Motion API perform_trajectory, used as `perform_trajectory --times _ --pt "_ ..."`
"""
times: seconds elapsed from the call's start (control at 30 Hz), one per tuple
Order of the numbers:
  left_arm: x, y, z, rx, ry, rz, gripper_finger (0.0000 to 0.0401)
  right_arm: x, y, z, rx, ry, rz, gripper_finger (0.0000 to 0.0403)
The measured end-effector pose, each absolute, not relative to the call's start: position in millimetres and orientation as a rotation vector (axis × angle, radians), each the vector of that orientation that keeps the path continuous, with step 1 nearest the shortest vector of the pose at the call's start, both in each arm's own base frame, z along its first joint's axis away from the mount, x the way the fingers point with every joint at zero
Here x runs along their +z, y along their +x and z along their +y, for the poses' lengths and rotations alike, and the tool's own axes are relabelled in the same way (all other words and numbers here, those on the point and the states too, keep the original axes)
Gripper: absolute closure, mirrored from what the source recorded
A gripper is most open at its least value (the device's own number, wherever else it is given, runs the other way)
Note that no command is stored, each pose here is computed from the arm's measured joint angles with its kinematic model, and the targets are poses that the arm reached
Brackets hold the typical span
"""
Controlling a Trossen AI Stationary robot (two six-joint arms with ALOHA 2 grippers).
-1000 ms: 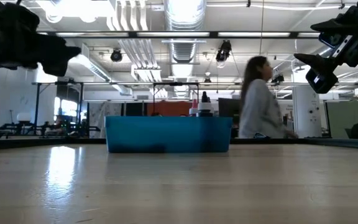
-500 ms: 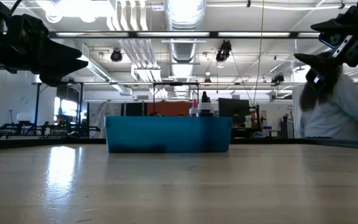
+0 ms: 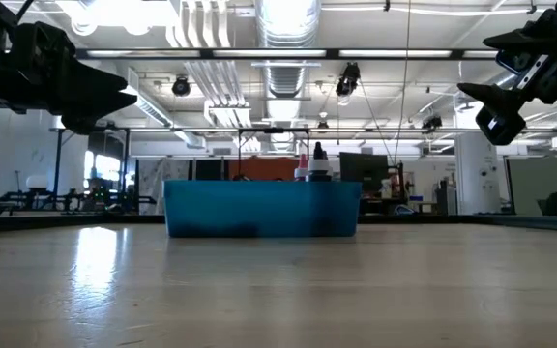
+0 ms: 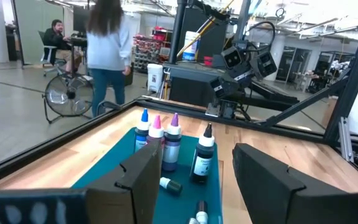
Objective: Pick & Place food coloring
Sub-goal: Return to Home Position
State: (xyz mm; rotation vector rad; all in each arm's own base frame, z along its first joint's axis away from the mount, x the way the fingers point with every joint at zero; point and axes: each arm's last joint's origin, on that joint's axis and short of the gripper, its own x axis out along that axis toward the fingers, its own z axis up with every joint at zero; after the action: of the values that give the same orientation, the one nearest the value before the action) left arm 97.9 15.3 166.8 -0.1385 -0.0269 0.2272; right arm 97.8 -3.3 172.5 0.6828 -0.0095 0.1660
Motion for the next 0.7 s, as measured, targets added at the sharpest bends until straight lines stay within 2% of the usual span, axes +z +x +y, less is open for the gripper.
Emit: perform_trajectory --times 0.1,0.27,0.4,0.7 --pt "166.9 97.9 15.3 0.227 -0.138 -0.028 0.0225 171.7 96.2 0.3 0.202 0.621 0.003 0.0154" --pt "166.8 98.0 15.3 0.227 -0.138 -0.026 0.0225 176.6 95.7 4.9 0.245 0.318 -0.071 0.0154" --pt "166.6 98.1 15.3 0.227 -0.138 -0.024 0.0225 175.6 96.1 4.0 0.186 0.103 -0.09 0.0154" --pt "166.6 98.2 15.3 0.227 -0.138 -0.023 0.0225 171.2 96.8 3.3 0.163 0.072 -0.048 0.0154"
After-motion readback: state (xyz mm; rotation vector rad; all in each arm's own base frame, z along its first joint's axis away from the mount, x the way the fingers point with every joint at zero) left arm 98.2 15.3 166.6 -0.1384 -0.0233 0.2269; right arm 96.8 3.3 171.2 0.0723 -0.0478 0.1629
